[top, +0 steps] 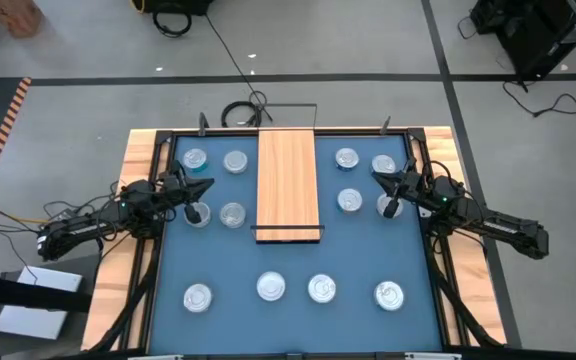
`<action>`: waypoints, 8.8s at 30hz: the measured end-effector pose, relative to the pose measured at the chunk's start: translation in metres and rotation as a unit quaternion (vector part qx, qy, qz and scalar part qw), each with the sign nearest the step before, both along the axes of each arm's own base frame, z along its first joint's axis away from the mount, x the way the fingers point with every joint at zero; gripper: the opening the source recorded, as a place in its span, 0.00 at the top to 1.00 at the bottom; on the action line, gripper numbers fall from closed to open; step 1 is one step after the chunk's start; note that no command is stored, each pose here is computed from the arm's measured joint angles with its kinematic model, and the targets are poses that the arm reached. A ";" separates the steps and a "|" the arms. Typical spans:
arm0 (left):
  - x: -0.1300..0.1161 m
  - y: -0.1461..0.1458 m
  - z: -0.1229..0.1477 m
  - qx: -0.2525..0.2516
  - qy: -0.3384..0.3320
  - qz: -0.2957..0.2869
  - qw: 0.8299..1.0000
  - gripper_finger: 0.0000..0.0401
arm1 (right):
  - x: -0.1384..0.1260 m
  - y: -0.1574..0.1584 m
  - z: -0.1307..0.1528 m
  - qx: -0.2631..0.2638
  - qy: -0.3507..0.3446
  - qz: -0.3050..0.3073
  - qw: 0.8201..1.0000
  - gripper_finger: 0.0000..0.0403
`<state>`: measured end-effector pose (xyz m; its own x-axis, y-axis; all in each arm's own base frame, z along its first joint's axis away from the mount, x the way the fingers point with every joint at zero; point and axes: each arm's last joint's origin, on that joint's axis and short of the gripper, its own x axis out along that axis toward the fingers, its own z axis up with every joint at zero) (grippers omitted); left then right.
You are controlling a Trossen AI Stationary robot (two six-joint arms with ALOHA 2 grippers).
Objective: Stack canned seafood by type on shelf
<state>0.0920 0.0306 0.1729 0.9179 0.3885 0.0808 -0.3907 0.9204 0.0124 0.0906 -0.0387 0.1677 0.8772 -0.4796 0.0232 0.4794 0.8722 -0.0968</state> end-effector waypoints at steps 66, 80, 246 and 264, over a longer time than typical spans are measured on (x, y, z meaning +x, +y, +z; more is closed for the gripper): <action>0.017 -0.007 0.017 0.088 0.053 -0.166 0.981 0.96 | 0.000 0.000 0.000 0.000 0.000 0.000 1.000 0.93; 0.020 -0.016 0.071 0.080 0.043 -0.194 0.977 0.96 | 0.000 0.000 0.000 0.000 -0.001 0.000 1.000 0.92; 0.212 -0.131 0.141 -0.078 0.368 -0.323 0.868 1.00 | 0.000 0.000 0.002 -0.038 0.010 -0.002 0.999 0.92; 0.213 -0.214 0.067 0.027 0.481 -0.341 0.808 0.82 | 0.000 0.000 0.002 -0.038 0.010 -0.001 0.999 0.92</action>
<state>0.3053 -0.1837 0.2400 0.5657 -0.2134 -0.7965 0.4205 0.9056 0.0561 0.0905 -0.0387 0.1697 0.8764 -0.4797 0.0424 0.4793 0.8606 -0.1719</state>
